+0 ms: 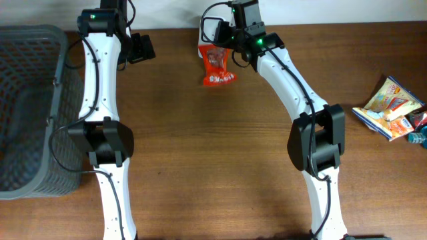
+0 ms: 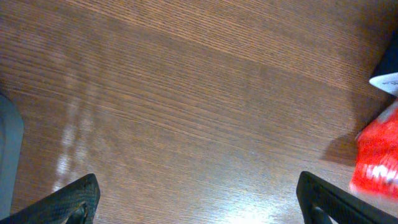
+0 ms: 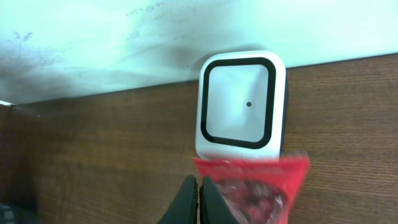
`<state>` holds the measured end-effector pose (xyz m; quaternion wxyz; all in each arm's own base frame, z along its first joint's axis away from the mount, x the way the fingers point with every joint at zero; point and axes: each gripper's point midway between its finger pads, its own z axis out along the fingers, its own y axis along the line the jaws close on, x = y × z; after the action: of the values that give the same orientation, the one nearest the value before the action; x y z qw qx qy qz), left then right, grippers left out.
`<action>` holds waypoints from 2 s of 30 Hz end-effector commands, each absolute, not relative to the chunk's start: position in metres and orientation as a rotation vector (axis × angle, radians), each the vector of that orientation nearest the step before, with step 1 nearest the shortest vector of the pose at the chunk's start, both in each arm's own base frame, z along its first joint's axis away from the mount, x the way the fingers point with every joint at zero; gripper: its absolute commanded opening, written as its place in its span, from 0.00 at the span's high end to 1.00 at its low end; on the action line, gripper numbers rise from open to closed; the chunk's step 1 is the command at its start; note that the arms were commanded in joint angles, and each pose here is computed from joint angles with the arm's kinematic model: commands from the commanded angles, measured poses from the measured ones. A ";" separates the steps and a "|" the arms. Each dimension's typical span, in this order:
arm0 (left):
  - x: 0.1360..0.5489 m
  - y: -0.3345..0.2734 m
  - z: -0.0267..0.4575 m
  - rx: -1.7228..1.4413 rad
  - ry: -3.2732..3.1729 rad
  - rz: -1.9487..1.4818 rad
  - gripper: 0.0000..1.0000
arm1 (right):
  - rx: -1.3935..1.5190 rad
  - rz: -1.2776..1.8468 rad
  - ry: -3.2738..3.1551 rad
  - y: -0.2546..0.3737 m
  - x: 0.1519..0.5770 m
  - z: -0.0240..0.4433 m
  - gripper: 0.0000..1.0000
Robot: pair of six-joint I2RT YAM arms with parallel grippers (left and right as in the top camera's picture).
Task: Scan the item barcode
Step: 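Raise the red bag and hold it against the scanner window, then carry the red bag to the right edge pile and release it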
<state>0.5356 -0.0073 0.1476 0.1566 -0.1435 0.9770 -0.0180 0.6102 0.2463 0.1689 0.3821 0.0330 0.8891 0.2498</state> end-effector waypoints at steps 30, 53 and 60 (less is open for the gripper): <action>0.535 -0.005 0.159 -0.421 2.771 -0.048 0.01 | 0.300 0.257 2.743 0.254 0.533 -0.001 0.67; 0.535 -0.005 0.159 -0.421 2.771 -0.048 0.01 | -0.096 0.376 2.273 0.285 0.608 0.175 0.96; 0.535 -0.005 0.159 -0.420 2.771 -0.048 0.01 | -0.042 0.283 2.259 0.270 0.622 0.159 0.96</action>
<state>0.5356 -0.0073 0.1476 0.1566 -0.1435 0.9770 -0.0180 0.6137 0.2814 0.1660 0.4132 -0.0233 0.9002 0.1356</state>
